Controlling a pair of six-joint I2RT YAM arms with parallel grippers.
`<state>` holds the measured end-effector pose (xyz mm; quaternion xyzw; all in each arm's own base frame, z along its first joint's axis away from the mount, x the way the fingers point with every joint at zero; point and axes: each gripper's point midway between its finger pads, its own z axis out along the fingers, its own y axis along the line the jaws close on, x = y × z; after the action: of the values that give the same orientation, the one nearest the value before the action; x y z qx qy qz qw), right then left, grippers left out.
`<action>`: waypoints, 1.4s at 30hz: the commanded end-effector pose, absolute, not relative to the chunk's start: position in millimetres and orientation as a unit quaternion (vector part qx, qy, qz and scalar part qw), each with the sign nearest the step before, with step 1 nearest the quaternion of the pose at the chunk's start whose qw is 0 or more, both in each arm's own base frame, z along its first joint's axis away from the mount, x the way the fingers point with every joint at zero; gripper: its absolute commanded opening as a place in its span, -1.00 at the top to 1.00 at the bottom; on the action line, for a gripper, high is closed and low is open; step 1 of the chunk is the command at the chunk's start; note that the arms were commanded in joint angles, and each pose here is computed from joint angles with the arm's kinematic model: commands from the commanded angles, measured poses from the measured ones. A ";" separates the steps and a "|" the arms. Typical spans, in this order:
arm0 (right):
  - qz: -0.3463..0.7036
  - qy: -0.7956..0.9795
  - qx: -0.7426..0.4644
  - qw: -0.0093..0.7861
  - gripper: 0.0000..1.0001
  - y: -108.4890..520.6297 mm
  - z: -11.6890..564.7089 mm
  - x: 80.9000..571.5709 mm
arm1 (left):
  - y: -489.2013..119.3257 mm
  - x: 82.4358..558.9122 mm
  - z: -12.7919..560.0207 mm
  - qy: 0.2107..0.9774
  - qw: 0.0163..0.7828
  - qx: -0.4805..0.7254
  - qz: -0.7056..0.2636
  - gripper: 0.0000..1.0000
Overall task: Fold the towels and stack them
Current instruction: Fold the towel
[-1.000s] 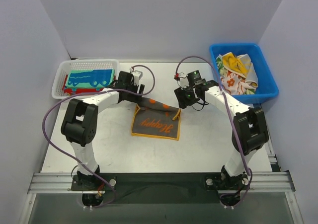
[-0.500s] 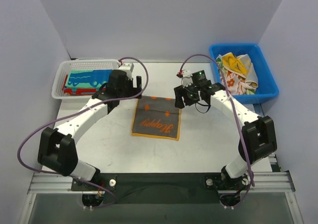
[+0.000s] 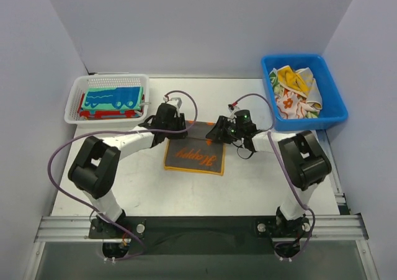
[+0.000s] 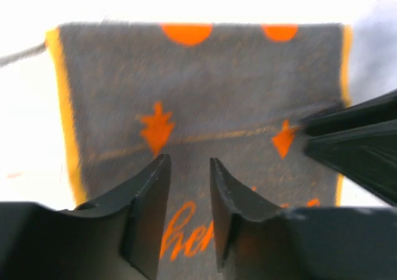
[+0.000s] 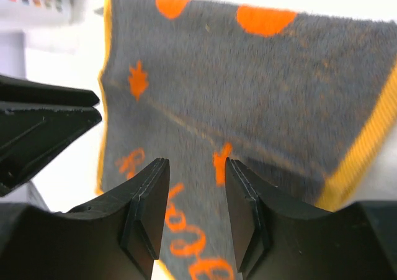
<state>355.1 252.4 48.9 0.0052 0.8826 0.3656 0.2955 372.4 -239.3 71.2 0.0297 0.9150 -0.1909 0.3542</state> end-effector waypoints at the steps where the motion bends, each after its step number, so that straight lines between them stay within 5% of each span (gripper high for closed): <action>1: 0.469 0.800 0.047 0.371 0.19 280.4 101.7 391.3 | -268.5 413.2 115.8 0.867 0.420 0.015 -0.268 0.19; 3: 0.476 0.793 0.058 0.374 0.20 281.4 90.2 396.2 | -262.9 416.6 94.2 0.877 0.402 0.002 -0.263 0.44; 16: 0.424 0.821 0.210 0.318 0.22 206.5 -8.6 359.1 | -208.1 338.9 -27.3 0.920 0.254 -0.152 -0.256 0.46; 28: 0.403 0.861 0.164 0.264 0.22 199.4 6.0 311.2 | -171.5 261.6 0.7 0.900 0.302 -0.181 -0.255 0.41; 32: 0.381 0.880 0.070 0.275 0.19 205.7 43.6 316.6 | -168.4 287.7 51.0 0.899 0.359 -0.119 -0.221 0.04; 35: 0.333 0.899 -0.030 0.283 0.10 206.0 70.7 321.8 | -159.0 303.5 87.1 0.902 0.393 -0.057 -0.172 -0.94; 39: 0.289 0.904 -0.111 0.293 -0.12 198.0 92.5 330.5 | -147.2 312.9 114.6 0.909 0.397 0.001 -0.128 -0.95; 42: 0.261 0.902 -0.166 0.303 -0.63 193.5 104.9 340.3 | -146.0 316.0 123.3 0.912 0.387 0.067 -0.120 -0.95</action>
<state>358.5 210.4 111.7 -0.0752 0.8837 0.3199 0.3332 329.0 -165.9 129.4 -0.0263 0.8898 -0.1793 0.4188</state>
